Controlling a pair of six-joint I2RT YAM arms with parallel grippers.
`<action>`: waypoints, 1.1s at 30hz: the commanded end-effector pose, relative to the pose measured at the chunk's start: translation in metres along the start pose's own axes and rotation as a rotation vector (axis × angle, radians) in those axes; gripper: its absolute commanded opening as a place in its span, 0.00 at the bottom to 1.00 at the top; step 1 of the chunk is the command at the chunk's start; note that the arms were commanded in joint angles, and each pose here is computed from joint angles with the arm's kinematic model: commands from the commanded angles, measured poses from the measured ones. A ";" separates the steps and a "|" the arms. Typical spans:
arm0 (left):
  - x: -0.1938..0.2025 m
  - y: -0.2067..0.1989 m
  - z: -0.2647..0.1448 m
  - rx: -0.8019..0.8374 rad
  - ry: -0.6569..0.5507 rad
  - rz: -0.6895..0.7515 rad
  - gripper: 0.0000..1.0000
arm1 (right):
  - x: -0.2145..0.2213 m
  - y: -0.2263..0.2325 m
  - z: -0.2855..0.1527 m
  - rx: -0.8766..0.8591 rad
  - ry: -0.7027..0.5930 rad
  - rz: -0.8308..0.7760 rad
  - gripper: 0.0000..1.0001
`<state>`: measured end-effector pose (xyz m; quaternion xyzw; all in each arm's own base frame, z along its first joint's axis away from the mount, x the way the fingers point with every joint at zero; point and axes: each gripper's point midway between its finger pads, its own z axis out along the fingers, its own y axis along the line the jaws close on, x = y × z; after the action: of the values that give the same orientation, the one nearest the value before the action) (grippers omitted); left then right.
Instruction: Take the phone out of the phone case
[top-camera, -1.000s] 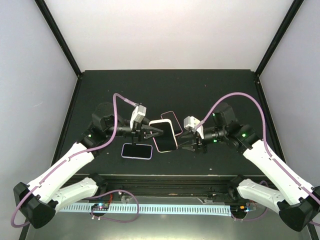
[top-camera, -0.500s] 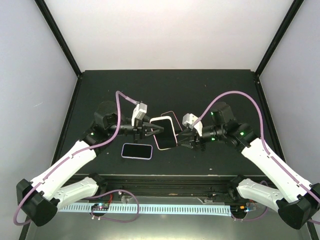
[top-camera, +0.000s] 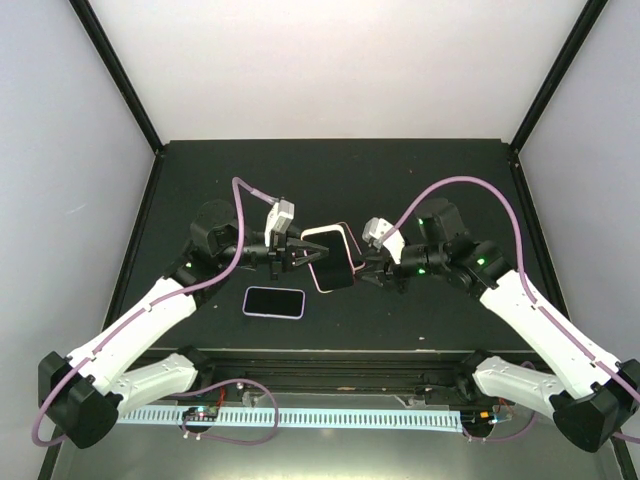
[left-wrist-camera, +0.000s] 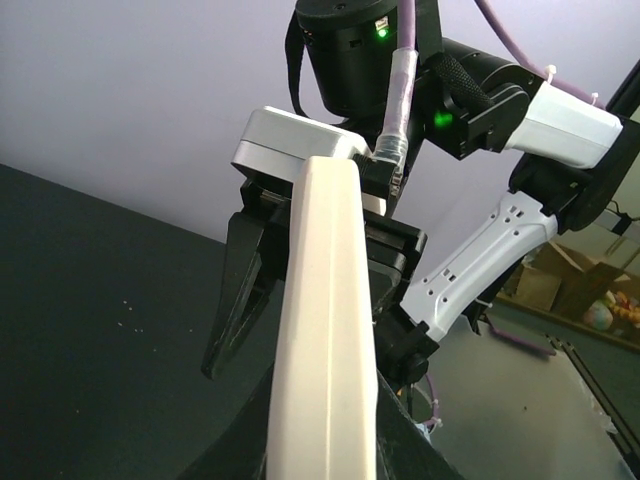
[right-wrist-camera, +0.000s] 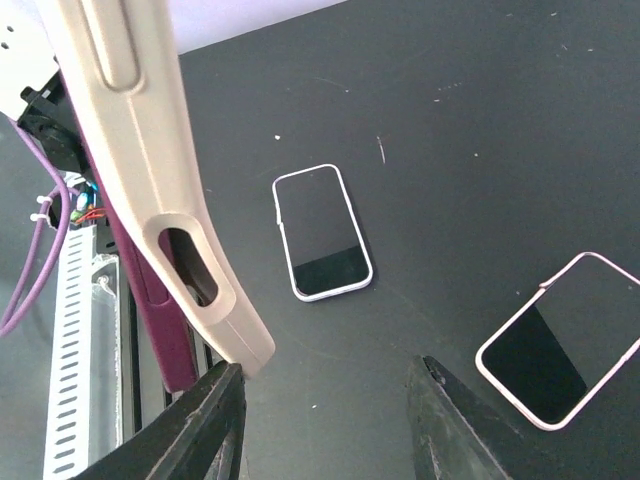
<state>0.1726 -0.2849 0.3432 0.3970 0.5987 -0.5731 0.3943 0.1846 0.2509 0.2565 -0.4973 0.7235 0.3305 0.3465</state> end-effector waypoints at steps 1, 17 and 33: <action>-0.008 -0.058 -0.003 0.257 0.027 0.039 0.01 | -0.030 -0.037 -0.001 0.167 -0.078 -0.048 0.45; -0.007 -0.060 -0.001 0.281 0.035 0.022 0.02 | -0.049 -0.028 0.002 0.092 -0.133 -0.058 0.48; -0.006 -0.057 0.000 0.278 0.036 0.012 0.02 | -0.089 0.026 -0.015 -0.218 -0.276 -0.074 0.60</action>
<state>0.1609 -0.2851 0.3572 0.4113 0.5665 -0.6039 0.3811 0.1700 0.2692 0.2764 -0.4963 0.6911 0.4213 0.3138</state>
